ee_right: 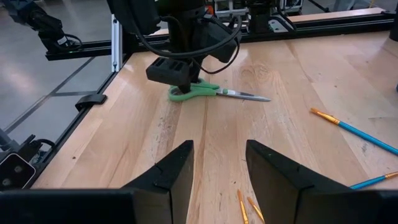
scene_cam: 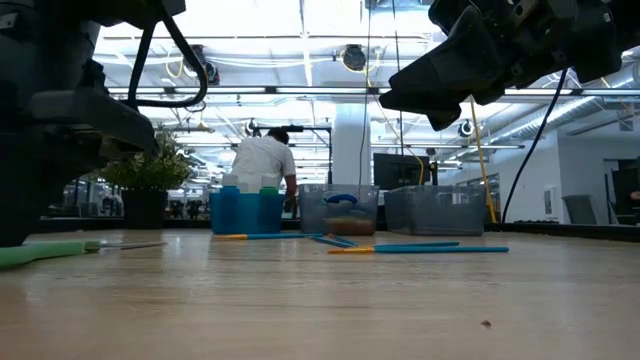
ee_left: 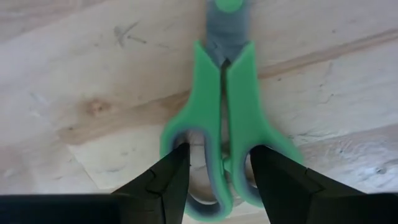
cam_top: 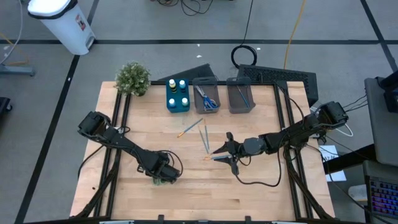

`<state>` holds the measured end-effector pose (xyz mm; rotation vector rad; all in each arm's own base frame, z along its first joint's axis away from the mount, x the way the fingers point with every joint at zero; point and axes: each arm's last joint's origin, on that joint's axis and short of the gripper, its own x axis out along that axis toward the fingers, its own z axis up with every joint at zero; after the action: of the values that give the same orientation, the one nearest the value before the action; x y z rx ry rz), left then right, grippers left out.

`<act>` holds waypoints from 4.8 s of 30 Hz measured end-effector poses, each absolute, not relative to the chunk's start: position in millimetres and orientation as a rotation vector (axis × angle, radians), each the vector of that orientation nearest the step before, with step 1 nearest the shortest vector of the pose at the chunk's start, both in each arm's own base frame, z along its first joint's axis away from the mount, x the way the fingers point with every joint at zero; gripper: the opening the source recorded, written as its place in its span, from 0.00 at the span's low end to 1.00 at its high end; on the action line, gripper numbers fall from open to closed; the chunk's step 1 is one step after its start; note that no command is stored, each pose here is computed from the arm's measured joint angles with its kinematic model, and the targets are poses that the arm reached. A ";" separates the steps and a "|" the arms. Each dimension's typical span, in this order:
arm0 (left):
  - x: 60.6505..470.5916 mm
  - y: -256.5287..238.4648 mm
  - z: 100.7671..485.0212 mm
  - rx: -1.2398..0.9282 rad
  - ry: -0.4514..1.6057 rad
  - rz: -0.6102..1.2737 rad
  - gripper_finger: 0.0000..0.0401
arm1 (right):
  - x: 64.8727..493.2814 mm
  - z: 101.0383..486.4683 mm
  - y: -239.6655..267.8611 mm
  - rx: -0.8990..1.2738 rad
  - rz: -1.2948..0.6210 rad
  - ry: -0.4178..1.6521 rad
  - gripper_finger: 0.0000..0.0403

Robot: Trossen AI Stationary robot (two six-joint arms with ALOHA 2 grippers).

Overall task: Pick & Place Paint Supplies
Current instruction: Put the green scissors into the left black bin

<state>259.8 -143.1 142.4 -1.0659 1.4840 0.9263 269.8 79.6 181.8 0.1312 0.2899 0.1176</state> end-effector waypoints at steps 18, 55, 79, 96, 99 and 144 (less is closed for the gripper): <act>254.5 -152.0 142.8 -0.807 1.481 0.730 0.21 | 269.5 180.8 79.6 0.129 0.117 0.300 0.35; 304.6 -90.1 268.4 -0.050 0.459 0.914 0.21 | 281.2 193.6 44.2 0.106 -0.275 0.090 0.35; 346.0 0.3 279.5 0.159 0.530 0.955 0.21 | 309.1 252.1 -76.7 0.155 -0.249 -0.163 0.57; 375.5 -24.1 237.1 0.269 0.573 0.886 0.20 | 319.2 236.7 -57.1 0.193 -0.079 -0.013 0.53; 372.5 -32.7 239.5 0.300 0.542 0.943 0.20 | 320.3 238.0 -51.0 0.204 -0.086 -0.019 0.51; 367.9 -62.0 242.2 0.165 0.558 0.698 0.54 | 321.0 233.3 -44.0 0.164 -0.083 0.017 0.07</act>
<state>367.9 -62.0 242.2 0.1649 0.5577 0.6979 321.0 -44.0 233.3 0.1639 0.0171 -0.0825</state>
